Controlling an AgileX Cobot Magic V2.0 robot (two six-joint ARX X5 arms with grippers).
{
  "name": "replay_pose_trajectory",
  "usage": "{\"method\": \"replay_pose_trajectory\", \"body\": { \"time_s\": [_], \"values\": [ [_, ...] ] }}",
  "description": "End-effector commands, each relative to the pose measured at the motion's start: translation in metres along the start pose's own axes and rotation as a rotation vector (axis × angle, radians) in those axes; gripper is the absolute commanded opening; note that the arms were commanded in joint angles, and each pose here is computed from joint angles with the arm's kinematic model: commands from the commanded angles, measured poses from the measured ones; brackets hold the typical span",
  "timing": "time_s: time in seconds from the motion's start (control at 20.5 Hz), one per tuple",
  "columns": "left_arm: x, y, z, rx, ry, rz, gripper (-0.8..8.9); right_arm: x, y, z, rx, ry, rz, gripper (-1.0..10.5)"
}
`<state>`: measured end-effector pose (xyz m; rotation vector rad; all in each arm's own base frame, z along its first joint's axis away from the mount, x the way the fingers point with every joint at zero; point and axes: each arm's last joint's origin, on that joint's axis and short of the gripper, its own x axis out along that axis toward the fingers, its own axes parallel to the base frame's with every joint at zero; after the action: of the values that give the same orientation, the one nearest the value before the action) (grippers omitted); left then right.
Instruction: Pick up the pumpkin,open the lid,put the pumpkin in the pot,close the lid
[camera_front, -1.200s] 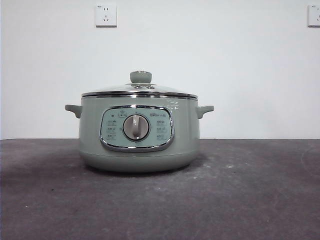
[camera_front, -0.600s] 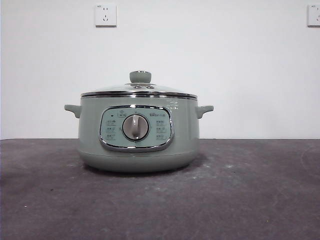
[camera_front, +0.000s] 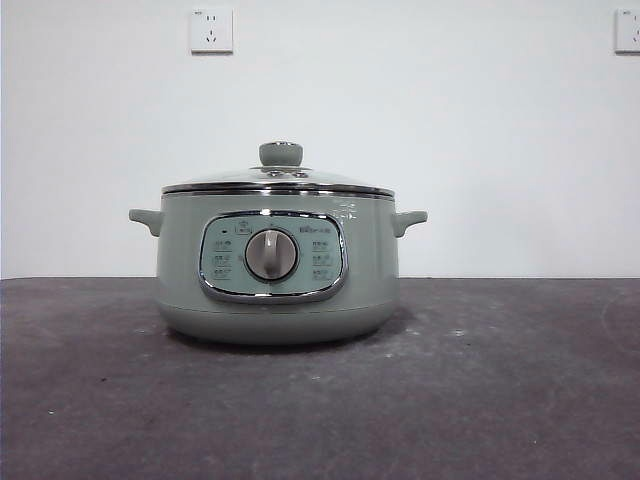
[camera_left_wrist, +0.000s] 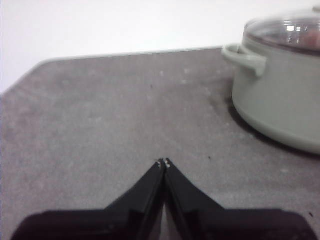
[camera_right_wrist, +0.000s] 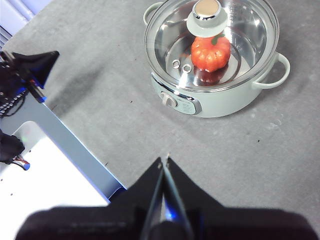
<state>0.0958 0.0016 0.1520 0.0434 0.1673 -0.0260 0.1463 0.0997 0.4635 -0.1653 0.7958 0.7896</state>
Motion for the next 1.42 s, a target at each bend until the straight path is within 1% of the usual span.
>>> {"method": "replay_pose_trajectory", "body": {
  "time_s": [0.05, 1.07, 1.12, 1.17, 1.22, 1.27, 1.32, 1.42],
  "values": [
    [0.001, 0.0, -0.005, -0.008, 0.012, 0.007, -0.04, -0.001, 0.001, -0.002, 0.008, 0.013, -0.002, 0.0],
    [0.001, 0.001, -0.005, -0.008, 0.012, 0.008, -0.04, -0.001, 0.001, -0.002, 0.008, 0.013, -0.002, 0.0],
    [0.001, 0.001, -0.005, -0.008, 0.012, 0.008, -0.04, -0.004, -0.001, -0.003, -0.022, 0.005, -0.014, 0.0],
    [0.001, 0.001, -0.005, -0.008, 0.012, 0.008, -0.04, -0.01, -0.003, -0.005, -0.043, -0.013, -0.042, 0.0],
    [0.001, 0.001, -0.005, -0.008, 0.012, 0.008, -0.04, -0.018, -0.006, -0.007, -0.041, -0.051, -0.079, 0.0],
    [0.001, 0.001, -0.005, -0.008, 0.012, 0.009, -0.04, -0.028, -0.009, -0.008, -0.033, -0.113, -0.102, 0.0],
    [0.001, 0.001, -0.005, -0.008, 0.012, 0.009, -0.04, -0.041, -0.009, -0.009, -0.034, -0.202, -0.114, 0.0],
    [0.001, 0.001, -0.005, -0.008, 0.012, 0.008, -0.04, -0.061, -0.007, -0.015, -0.046, -0.332, -0.123, 0.0]
  ]
}}
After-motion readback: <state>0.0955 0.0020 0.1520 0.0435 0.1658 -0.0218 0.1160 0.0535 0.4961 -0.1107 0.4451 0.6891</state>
